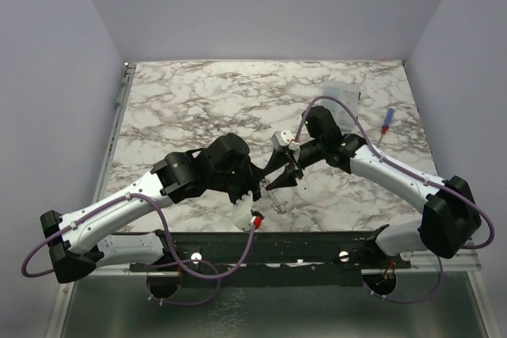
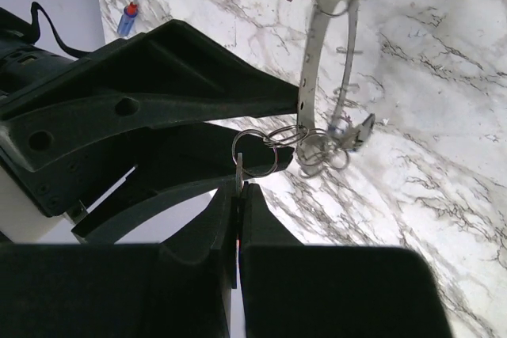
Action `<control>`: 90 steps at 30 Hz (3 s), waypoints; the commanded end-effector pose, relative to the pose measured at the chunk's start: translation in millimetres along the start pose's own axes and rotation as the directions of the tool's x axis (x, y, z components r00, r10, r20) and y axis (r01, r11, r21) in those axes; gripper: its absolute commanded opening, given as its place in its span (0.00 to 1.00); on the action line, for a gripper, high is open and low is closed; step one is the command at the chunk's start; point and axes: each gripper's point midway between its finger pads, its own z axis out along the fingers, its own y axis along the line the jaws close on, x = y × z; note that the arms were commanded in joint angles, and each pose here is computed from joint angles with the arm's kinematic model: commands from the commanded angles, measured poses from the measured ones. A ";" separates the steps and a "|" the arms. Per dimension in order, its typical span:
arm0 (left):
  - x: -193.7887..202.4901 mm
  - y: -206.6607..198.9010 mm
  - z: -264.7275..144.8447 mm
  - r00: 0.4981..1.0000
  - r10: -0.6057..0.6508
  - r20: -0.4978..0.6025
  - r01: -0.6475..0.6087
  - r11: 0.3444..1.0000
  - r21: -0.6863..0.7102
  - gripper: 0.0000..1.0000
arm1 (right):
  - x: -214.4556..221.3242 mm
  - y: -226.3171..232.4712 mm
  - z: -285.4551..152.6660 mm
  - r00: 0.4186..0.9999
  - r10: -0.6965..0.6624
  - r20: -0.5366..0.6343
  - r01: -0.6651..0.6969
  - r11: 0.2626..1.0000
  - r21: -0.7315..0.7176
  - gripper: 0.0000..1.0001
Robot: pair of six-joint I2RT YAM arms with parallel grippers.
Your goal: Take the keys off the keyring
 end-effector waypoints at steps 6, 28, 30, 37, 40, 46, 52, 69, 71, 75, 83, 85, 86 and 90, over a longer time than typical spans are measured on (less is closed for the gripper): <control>-1.7 15.7 -8.8 1.000 0.028 -0.011 -0.029 0.997 -0.065 0.00 | -17.5 8.6 4.1 0.998 -0.037 0.048 0.038 0.999 -0.035 0.40; 7.6 -20.7 -16.4 0.994 -0.069 -0.083 0.064 0.996 -0.053 0.00 | -32.6 8.0 -3.6 0.999 -0.021 0.048 0.019 0.999 0.044 0.01; 7.8 -23.5 -16.1 0.993 -0.078 -0.085 0.074 0.996 -0.052 0.00 | -34.8 8.9 -3.8 0.999 -0.019 0.051 0.017 0.999 0.039 0.01; 14.3 -28.6 -14.4 0.985 -0.123 -0.117 0.117 0.991 -0.058 0.00 | -36.8 13.1 -4.4 0.998 -0.017 0.055 0.016 1.000 0.022 0.01; 15.7 -26.9 -14.1 0.983 -0.137 -0.122 0.130 0.989 -0.067 0.00 | -35.9 14.9 -4.5 0.998 -0.018 0.054 0.017 1.000 0.016 0.01; 17.2 -8.9 -15.1 0.973 -0.206 -0.108 0.194 0.974 -0.116 0.00 | -29.0 17.4 -4.5 0.999 -0.030 0.035 0.030 1.000 0.010 0.01; 10.9 10.6 -16.3 0.967 -0.251 -0.055 0.241 0.960 -0.140 0.00 | -18.6 16.9 -2.2 1.000 -0.028 0.008 0.028 1.000 0.011 0.01; 6.4 17.5 -8.5 0.924 -0.381 -0.011 0.378 0.919 -0.115 0.00 | -28.8 -17.6 -16.1 1.000 -0.013 -0.016 0.015 0.990 0.140 0.44; 9.6 17.1 -7.7 0.899 -0.438 -0.025 0.432 0.894 -0.120 0.00 | -34.0 -24.9 -27.5 1.000 0.003 -0.004 -0.002 0.984 0.180 0.54; 15.5 20.6 -5.8 0.846 -0.532 -0.047 0.522 0.842 -0.134 0.00 | -40.4 -38.7 -52.6 1.000 0.031 0.000 -0.029 0.965 0.259 0.64; 20.5 24.0 -0.8 0.739 -0.671 -0.063 0.658 0.739 -0.146 0.00 | -41.5 -48.6 -80.8 0.995 0.098 -0.005 -0.089 0.917 0.389 0.63; 25.6 26.8 1.3 0.694 -0.716 -0.078 0.699 0.695 -0.167 0.00 | -40.0 -48.5 -81.9 0.992 0.130 0.004 -0.120 0.904 0.409 0.60; 27.6 28.9 2.3 0.668 -0.740 -0.081 0.721 0.670 -0.177 0.00 | -38.5 -48.2 -82.7 0.989 0.145 0.008 -0.135 0.897 0.420 0.59; 27.2 35.8 7.1 0.547 -0.835 -0.060 0.816 0.548 -0.184 0.00 | -39.3 -47.8 -84.7 0.971 0.231 0.057 -0.231 0.858 0.458 0.54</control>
